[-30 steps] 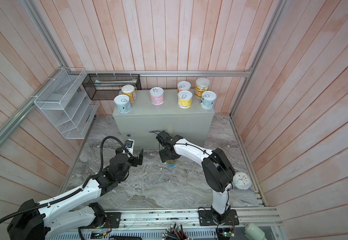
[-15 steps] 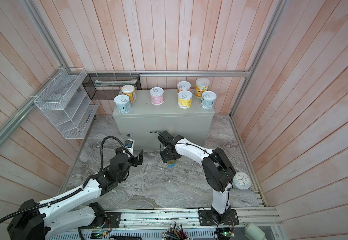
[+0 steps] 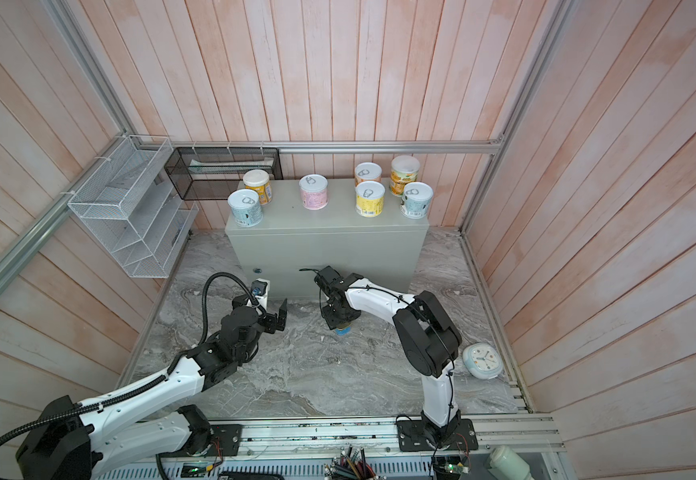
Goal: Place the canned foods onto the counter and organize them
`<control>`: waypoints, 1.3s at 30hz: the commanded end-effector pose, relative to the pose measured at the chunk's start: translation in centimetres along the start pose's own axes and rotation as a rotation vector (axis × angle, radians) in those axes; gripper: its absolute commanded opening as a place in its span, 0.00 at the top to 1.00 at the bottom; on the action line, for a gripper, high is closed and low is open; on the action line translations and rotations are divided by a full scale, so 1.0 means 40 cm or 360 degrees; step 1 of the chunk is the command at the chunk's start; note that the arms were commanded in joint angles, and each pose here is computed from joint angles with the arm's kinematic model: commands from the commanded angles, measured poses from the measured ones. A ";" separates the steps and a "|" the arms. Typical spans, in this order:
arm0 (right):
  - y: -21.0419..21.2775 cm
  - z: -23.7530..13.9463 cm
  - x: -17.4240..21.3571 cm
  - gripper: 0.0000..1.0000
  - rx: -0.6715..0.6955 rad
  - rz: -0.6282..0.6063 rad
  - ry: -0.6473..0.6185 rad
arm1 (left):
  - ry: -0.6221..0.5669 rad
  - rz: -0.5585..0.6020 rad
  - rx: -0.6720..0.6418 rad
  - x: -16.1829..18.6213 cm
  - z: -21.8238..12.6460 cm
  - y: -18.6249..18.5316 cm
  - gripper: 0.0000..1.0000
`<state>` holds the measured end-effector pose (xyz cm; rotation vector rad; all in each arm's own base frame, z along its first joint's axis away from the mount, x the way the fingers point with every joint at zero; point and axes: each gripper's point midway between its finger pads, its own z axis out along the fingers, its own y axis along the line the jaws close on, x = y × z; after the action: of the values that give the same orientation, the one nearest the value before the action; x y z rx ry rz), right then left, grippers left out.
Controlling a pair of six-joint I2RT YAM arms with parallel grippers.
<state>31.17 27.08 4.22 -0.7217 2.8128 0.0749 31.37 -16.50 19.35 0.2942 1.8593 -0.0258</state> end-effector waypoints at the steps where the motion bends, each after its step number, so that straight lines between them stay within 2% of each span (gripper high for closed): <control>1: -0.004 0.008 0.005 0.43 0.0021 -0.0019 0.0021 | -0.0024 -0.0020 -0.0008 -0.017 0.004 0.002 0.00; 12: 0.015 -0.047 0.000 0.54 0.0017 -0.0090 -0.0097 | -0.0017 -0.0030 0.0006 -0.016 0.005 -0.002 0.00; 25: 0.047 -0.181 0.020 0.55 -0.0069 -0.0091 -0.0183 | -0.0021 -0.0046 0.0030 -0.020 0.002 -0.007 0.00; 32: 0.026 -0.272 0.030 0.55 -0.0014 -0.0120 -0.0222 | -0.0020 -0.0047 0.0029 -0.020 0.003 -0.007 0.00; 35: 0.027 -0.334 0.018 0.55 -0.0043 -0.0095 -0.0317 | -0.0021 -0.0051 0.0037 -0.020 0.004 -0.010 0.00; 39: 0.050 -0.435 -0.005 0.55 -0.0198 -0.0076 -0.0556 | -0.0011 -0.0045 0.0038 -0.015 0.007 -0.012 0.00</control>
<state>26.54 26.04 16.57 -0.7718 2.6013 0.2086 31.35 -16.83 19.11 0.3035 1.8671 -0.0473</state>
